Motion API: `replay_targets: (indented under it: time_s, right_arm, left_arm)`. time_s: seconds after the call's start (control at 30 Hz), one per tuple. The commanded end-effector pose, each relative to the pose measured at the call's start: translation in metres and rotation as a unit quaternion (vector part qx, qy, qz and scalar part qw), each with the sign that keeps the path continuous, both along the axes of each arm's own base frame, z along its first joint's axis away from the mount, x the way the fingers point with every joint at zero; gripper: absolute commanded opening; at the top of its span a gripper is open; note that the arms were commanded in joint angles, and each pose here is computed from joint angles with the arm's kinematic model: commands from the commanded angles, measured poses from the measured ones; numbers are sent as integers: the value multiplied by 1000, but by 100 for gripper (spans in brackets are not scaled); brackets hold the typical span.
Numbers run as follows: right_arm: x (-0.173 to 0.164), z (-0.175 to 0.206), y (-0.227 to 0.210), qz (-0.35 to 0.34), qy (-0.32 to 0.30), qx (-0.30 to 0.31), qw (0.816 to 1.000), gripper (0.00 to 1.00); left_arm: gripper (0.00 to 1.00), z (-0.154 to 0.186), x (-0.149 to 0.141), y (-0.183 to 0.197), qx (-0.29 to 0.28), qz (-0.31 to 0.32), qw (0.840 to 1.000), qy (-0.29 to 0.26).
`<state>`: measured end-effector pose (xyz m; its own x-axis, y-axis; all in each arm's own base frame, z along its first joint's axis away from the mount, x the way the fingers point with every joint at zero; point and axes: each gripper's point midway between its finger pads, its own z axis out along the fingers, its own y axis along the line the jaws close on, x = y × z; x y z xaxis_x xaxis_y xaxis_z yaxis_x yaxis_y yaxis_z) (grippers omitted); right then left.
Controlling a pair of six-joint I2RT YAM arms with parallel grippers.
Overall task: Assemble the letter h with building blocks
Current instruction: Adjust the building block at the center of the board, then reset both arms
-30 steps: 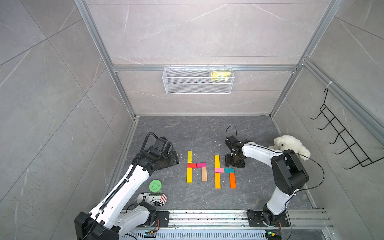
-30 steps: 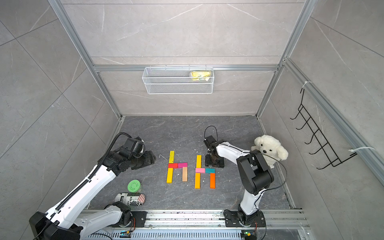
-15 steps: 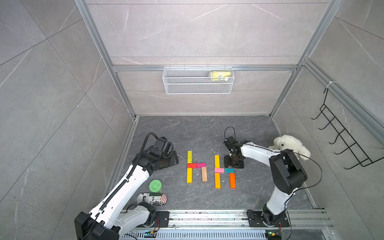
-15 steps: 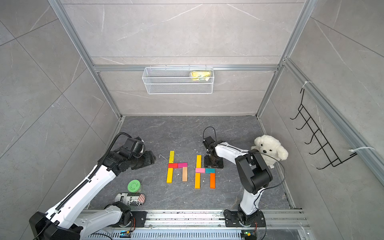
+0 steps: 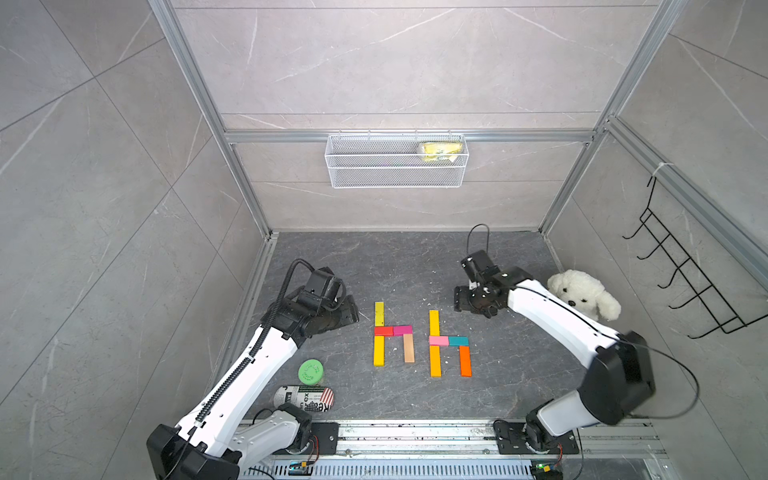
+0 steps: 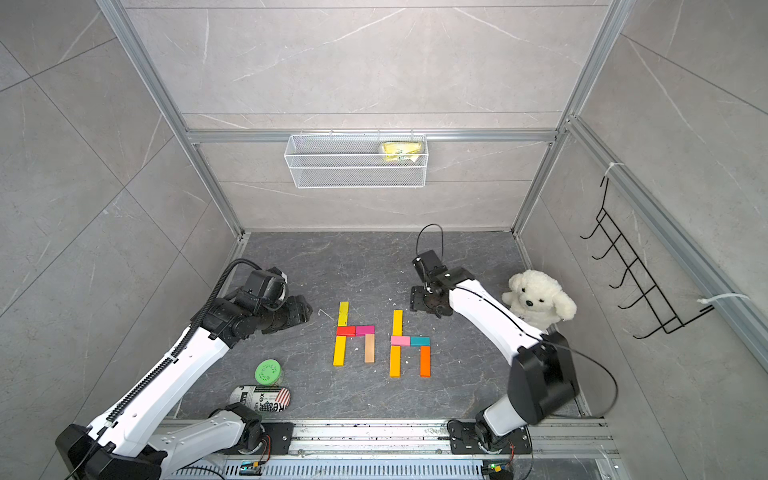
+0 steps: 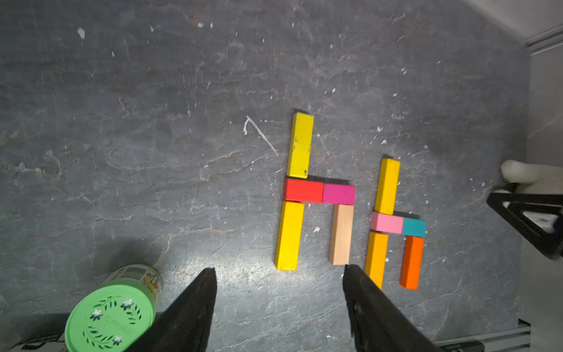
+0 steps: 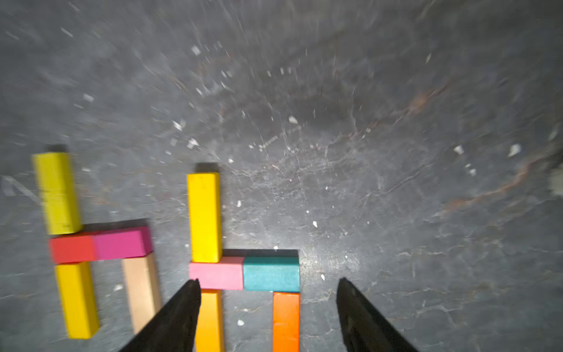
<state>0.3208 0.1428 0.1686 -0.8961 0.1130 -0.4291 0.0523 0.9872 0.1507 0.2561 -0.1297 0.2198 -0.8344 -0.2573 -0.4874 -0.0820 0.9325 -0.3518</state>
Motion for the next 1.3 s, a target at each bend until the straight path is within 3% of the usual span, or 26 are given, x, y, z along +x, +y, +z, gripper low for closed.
replay_targets:
  time_s: [0.0, 0.13, 0.23, 0.27, 0.3, 0.4, 0.47, 0.5, 0.7, 0.77, 0.8, 1.0, 1.17, 1.27]
  right_arm:
    - [-23, 64, -21, -27, -82, 19, 996, 77]
    - [-42, 90, -45, -54, -162, 35, 985, 83]
    - [-47, 75, -54, -54, -174, 18, 983, 89]
    - [-45, 60, -54, -54, -171, 13, 984, 86]
    - [-44, 43, -56, -60, -164, 4, 985, 74]
    - [-38, 35, -44, -19, -165, 4, 986, 76]
    - [-32, 41, -52, -53, -192, 7, 980, 76]
    - [-30, 45, -57, -74, -213, 11, 974, 78]
    - [-48, 56, -97, -157, -320, 22, 934, 78]
    - [-63, 49, -126, -194, -363, -13, 911, 80]
    - [-67, 43, -135, -198, -384, -35, 901, 99]
    - [-92, 6, -185, -257, -380, -181, 870, 100]
    - [-66, -8, -176, -186, -383, -278, 861, 100]
    - [-36, -25, -152, -145, -419, -227, 867, 100]
  left_arm:
    - [75, 46, 19, 6, 14, 0, 997, -81]
    - [80, 77, 36, 38, 75, 57, 981, -170]
    - [84, 85, 47, 63, 158, 80, 957, -231]
    - [85, 81, 51, 70, 189, 85, 948, -242]
    - [85, 72, 55, 78, 225, 92, 937, -252]
    - [100, 58, 66, 105, 321, 140, 895, -276]
    - [100, 54, 68, 136, 371, 222, 857, -279]
    - [100, 46, 70, 152, 382, 251, 846, -274]
    - [100, -39, 75, 209, 319, 302, 875, -206]
    - [100, -54, 72, 216, 332, 300, 872, -200]
    - [100, -58, 70, 218, 338, 295, 870, -203]
    - [100, -90, 76, 220, 320, 282, 880, -210]
    - [100, -106, 91, 209, 295, 252, 893, -227]
    - [100, -103, 98, 203, 294, 231, 891, -257]
